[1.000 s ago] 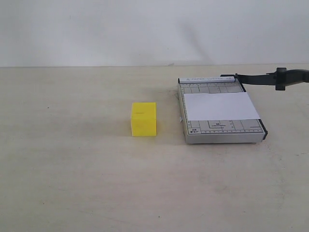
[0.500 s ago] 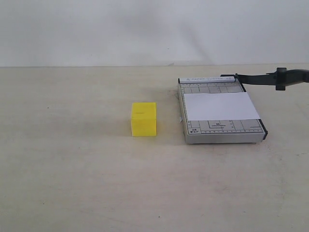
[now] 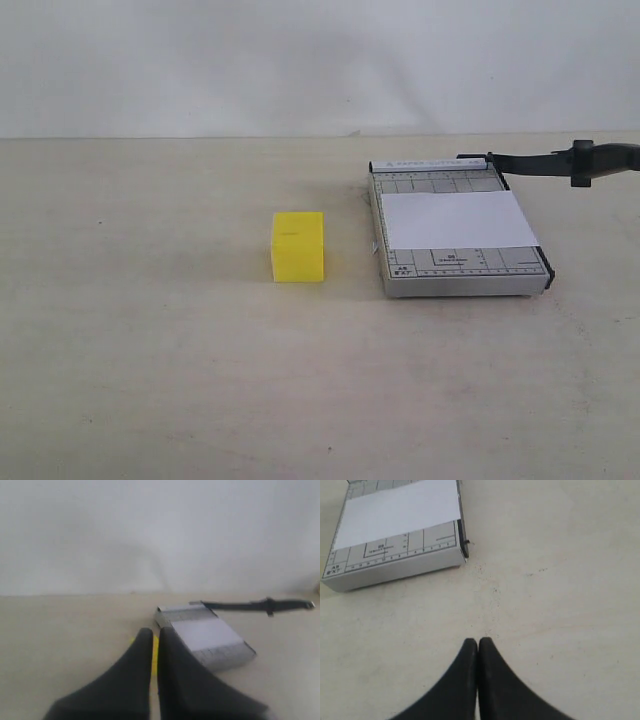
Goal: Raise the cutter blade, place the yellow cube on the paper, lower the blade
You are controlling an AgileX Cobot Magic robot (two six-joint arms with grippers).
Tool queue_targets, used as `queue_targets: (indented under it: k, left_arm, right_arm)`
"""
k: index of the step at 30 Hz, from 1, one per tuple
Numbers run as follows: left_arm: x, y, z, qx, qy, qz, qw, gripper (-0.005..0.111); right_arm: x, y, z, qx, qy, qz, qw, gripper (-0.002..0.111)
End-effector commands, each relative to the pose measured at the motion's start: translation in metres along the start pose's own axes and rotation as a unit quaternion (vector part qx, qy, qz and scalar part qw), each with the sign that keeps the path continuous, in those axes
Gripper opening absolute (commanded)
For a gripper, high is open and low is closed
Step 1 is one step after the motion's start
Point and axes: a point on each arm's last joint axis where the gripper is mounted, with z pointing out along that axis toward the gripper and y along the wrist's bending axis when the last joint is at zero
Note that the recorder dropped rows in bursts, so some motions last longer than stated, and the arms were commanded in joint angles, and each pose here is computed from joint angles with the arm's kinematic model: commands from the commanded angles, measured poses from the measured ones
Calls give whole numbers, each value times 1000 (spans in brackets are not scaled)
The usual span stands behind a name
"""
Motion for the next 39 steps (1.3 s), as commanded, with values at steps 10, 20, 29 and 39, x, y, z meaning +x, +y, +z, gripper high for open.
queue_targets:
  k: [10, 20, 29, 39]
  left_arm:
    - [11, -27, 211, 130, 218, 5, 967, 5]
    - [94, -154, 342, 183, 247, 79, 948, 5]
    - [116, -159, 420, 136, 195, 63, 969, 5]
    - [121, -161, 422, 94, 225, -145, 959, 5]
  right_arm:
    - [4, -12, 19, 54, 34, 35, 997, 0]
    - [12, -15, 31, 69, 84, 36, 993, 0]
    - [16, -15, 33, 64, 105, 26, 992, 0]
    - [14, -16, 33, 68, 99, 22, 993, 0]
